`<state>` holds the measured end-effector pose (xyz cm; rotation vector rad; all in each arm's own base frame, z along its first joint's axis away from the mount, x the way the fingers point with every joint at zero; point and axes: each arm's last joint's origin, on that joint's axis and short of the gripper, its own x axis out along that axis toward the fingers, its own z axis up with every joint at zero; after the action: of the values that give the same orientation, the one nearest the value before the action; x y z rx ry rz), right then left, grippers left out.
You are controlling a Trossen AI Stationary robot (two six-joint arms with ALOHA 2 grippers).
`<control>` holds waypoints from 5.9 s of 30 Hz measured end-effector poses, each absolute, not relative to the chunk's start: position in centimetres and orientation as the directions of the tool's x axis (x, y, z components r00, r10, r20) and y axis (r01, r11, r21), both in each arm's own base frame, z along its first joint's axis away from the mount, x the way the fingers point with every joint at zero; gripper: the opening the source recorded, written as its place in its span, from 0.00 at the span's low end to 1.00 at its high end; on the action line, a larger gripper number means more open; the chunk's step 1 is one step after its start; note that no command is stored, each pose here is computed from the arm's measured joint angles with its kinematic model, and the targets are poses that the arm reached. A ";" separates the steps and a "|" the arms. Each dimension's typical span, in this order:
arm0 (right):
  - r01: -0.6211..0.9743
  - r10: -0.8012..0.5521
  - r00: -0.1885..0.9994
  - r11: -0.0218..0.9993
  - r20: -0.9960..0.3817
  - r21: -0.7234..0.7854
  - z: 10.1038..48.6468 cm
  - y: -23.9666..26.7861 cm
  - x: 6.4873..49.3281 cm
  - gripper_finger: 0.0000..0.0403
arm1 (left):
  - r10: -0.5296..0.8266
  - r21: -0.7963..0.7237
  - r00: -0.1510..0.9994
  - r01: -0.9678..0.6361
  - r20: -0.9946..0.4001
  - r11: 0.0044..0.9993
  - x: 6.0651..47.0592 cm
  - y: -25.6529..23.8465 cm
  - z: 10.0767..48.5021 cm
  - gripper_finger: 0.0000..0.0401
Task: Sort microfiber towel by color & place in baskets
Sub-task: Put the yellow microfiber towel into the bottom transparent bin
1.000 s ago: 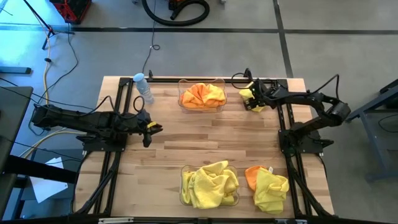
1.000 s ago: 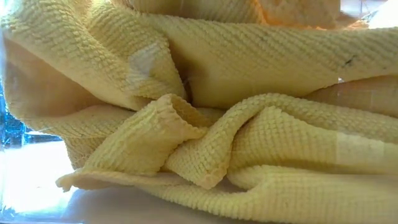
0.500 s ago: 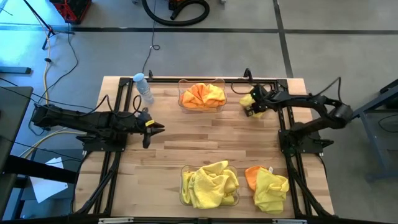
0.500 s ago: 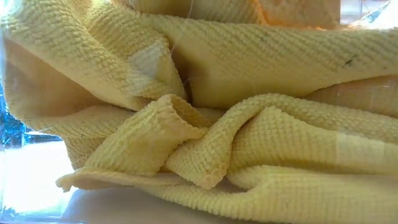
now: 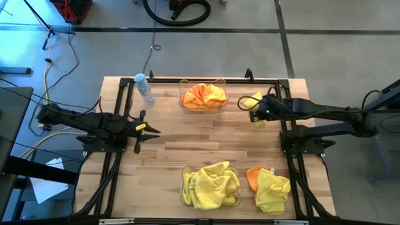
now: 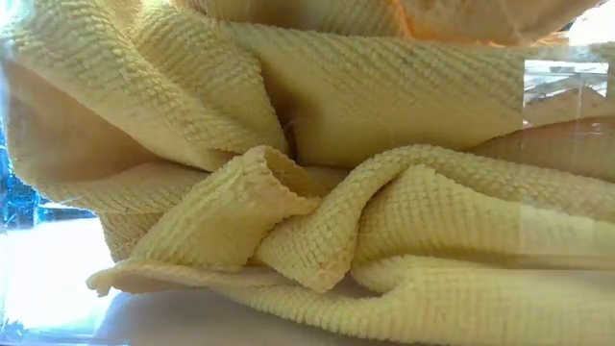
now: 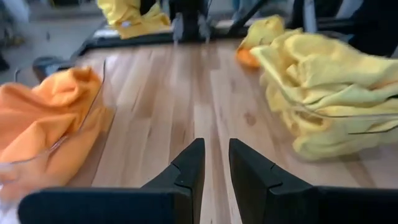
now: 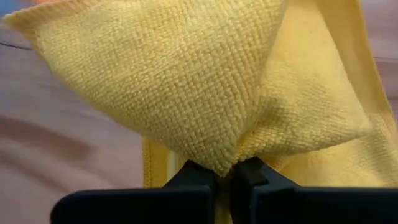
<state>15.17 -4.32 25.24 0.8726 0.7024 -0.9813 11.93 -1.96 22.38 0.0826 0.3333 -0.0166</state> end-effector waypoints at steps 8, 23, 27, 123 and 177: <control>0.839 -0.431 0.537 0.363 -0.725 0.406 32.3 1.2 19.7 0.00 | -0.039 0.051 0.994 0.044 -0.102 0.998 10.9 -2.0 17.7 0.15; 0.841 -0.319 0.433 0.480 -0.843 0.250 38.4 12.7 29.9 0.00 | -0.107 0.212 0.991 0.089 0.076 0.973 9.9 -1.3 17.5 0.15; 0.838 -0.310 0.433 0.485 -0.846 0.250 39.1 14.3 30.8 0.00 | -0.106 0.218 0.990 0.084 0.090 0.972 9.9 -0.7 17.6 0.15; 0.637 0.019 0.392 0.716 -0.920 0.287 28.8 25.2 39.1 0.45 | 0.005 0.003 1.000 -0.005 0.014 1.000 9.8 0.1 16.8 0.01; 0.814 -0.058 0.363 0.506 -0.930 0.286 29.4 25.7 37.3 0.18 | 0.005 0.003 1.000 -0.005 0.014 1.000 9.8 0.1 16.8 0.01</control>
<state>37.28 25.70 29.37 0.8728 1.0541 -0.6638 9.78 0.15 16.79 0.0031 -0.0139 0.0054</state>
